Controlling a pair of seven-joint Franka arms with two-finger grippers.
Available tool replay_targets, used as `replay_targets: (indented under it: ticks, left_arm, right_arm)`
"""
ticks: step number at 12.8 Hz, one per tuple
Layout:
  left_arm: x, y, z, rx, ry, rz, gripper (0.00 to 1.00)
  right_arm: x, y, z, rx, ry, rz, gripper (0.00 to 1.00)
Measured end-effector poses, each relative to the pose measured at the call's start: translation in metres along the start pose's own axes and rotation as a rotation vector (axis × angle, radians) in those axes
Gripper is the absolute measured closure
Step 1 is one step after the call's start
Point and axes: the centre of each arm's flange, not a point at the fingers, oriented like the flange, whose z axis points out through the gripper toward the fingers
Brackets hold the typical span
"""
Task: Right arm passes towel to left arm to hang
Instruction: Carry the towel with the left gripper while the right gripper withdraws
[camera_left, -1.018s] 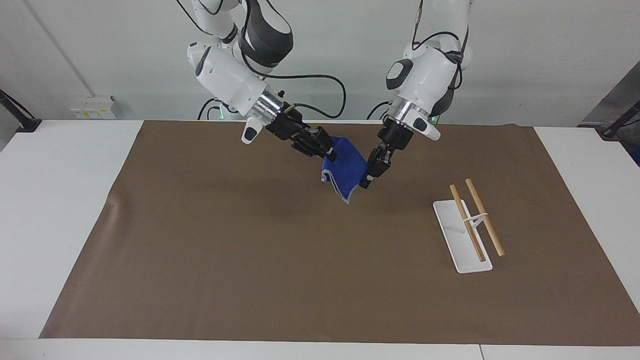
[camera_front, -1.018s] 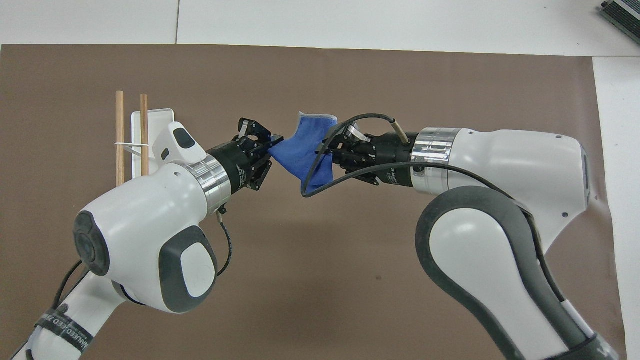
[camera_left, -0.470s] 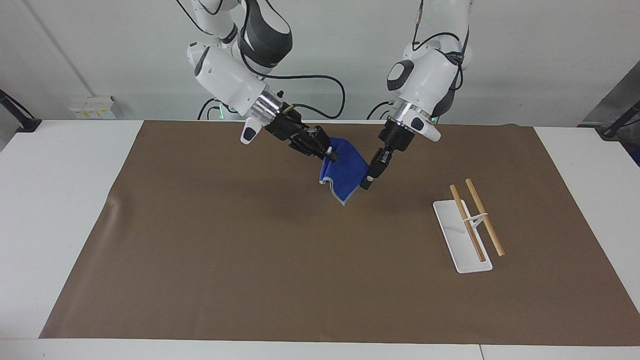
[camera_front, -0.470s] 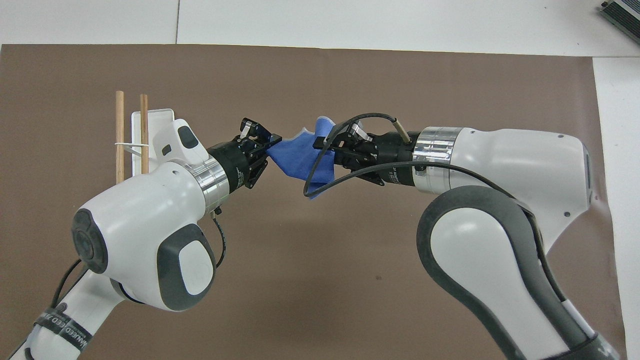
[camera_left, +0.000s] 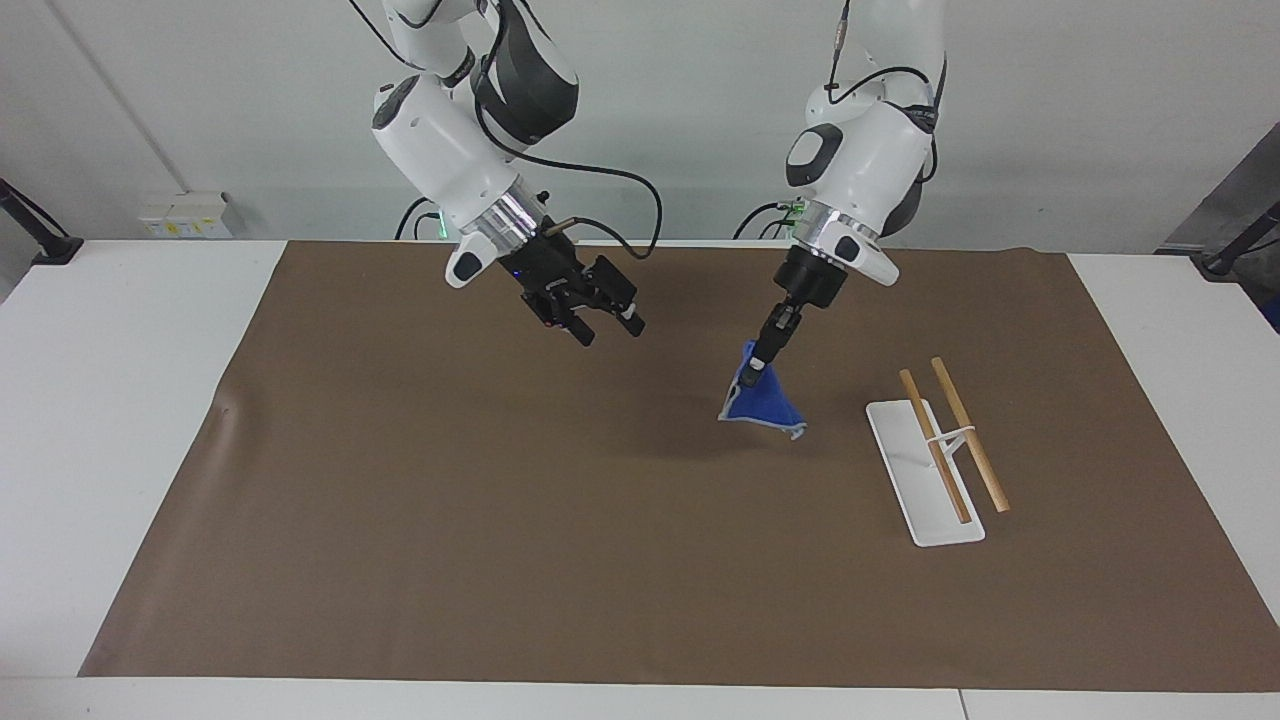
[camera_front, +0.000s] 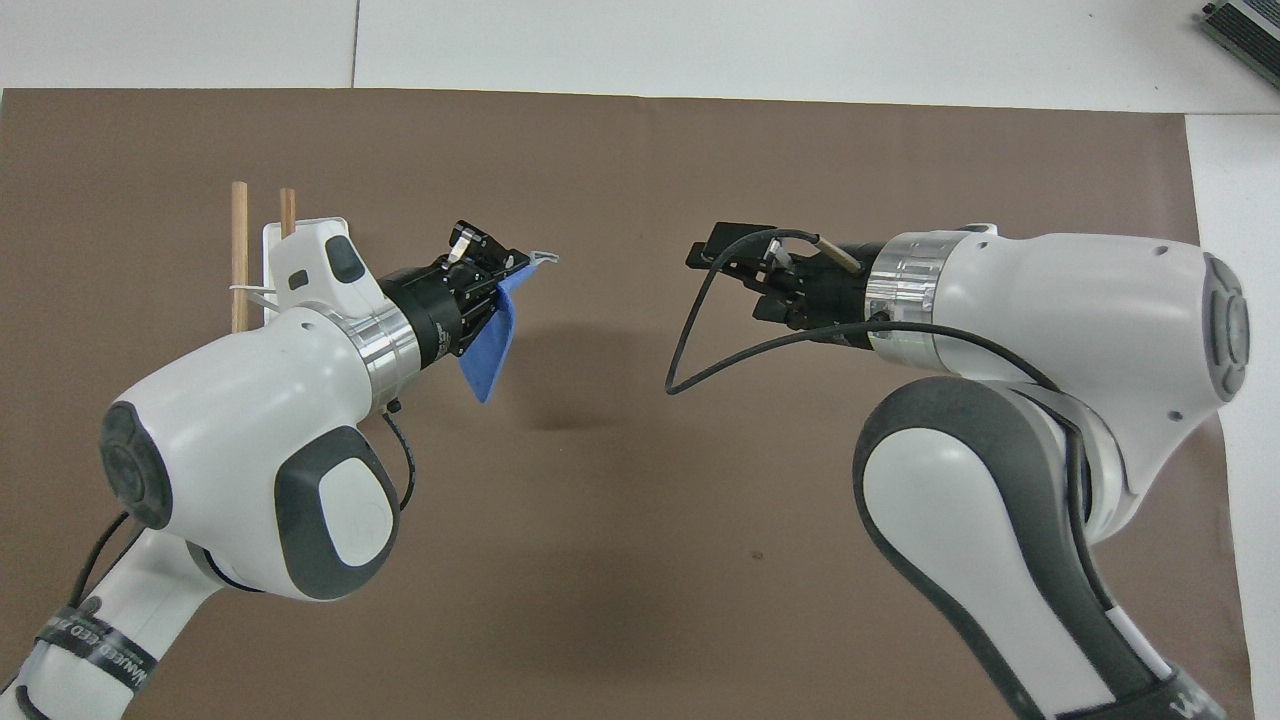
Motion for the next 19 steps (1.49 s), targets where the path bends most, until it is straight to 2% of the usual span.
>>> replay_targets:
  ticks: [2,5,8,12,15,19]
  left_arm:
    - [0.039,-0.003,-0.009,-0.005,0.049,0.038,0.97]
    - [0.107,-0.015,-0.027,0.01,0.124,0.099,0.97]
    - [0.149,-0.031,-0.03,0.055,0.154,0.274,0.97]
    - [0.176,-0.026,-0.028,0.1,0.107,0.462,0.97]
    - [0.191,-0.019,-0.036,0.14,0.067,0.575,0.97]
    - [0.208,-0.028,-0.042,0.179,0.031,0.694,0.97]
  right_arm:
    - [0.019,0.016,-0.021,-0.04,0.04,-0.005,0.0]
    - [0.028,0.036,-0.056,-0.197,0.052,-0.082,0.0]
    - [0.026,0.041,-0.085,-0.311,0.071,-0.144,0.0]
    - [0.039,0.048,-0.123,-0.48,0.075,-0.19,0.0]
    - [0.041,0.058,-0.137,-0.577,0.036,-0.217,0.0]
    - [0.045,0.067,-0.161,-0.634,-0.021,-0.24,0.0]
